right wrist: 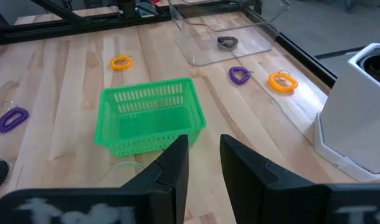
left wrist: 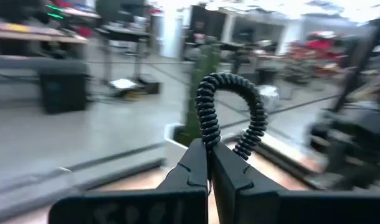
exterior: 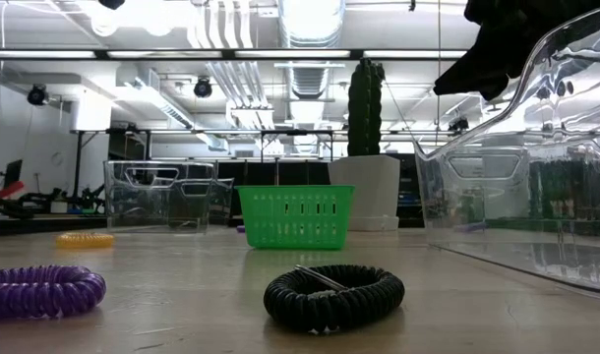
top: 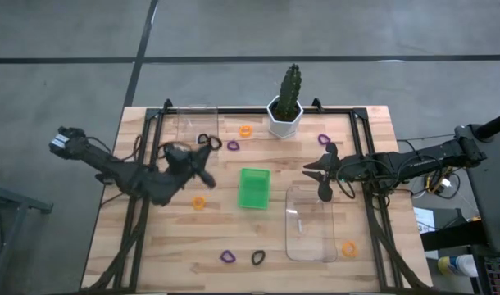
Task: Sort spring keychains
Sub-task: Put the left black spring keychain into the top transparent bin
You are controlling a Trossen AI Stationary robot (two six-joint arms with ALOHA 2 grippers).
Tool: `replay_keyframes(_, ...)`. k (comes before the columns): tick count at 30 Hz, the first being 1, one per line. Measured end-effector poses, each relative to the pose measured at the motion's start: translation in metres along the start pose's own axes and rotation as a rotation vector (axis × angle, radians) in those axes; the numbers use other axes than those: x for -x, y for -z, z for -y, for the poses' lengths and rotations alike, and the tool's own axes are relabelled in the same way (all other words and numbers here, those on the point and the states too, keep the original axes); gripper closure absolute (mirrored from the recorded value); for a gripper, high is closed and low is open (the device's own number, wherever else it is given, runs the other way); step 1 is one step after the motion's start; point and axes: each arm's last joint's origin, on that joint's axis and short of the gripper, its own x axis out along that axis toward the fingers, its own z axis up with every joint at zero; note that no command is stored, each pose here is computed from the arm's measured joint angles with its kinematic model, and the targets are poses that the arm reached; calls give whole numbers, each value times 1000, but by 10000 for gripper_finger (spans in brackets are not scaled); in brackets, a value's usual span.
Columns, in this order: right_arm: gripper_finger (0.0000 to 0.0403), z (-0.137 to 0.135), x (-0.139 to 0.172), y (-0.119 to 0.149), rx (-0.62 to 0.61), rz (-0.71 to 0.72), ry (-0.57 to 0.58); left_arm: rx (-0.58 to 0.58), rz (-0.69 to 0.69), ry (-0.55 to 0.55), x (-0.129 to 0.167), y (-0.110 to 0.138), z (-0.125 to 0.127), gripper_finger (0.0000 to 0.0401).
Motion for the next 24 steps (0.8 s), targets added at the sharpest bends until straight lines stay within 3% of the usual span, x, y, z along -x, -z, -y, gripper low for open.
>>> replay_keyframes(6, 317, 0, 0, 0, -4, 0, 0, -168, -11, -199, -40, -15, -22, 401)
replay_keyframes(11, 317, 0, 0, 0, -4, 0, 0, -249, -142, -284, -74, -22, -54, 401)
replay_keyframes(19, 317, 0, 0, 0, -4, 1, 1, -159, -500, -417, -108, -13, -123, 401)
replay_keyframes(24, 317, 0, 0, 0, -4, 2, 4, -68, -698, -429, -119, -5, -149, 401)
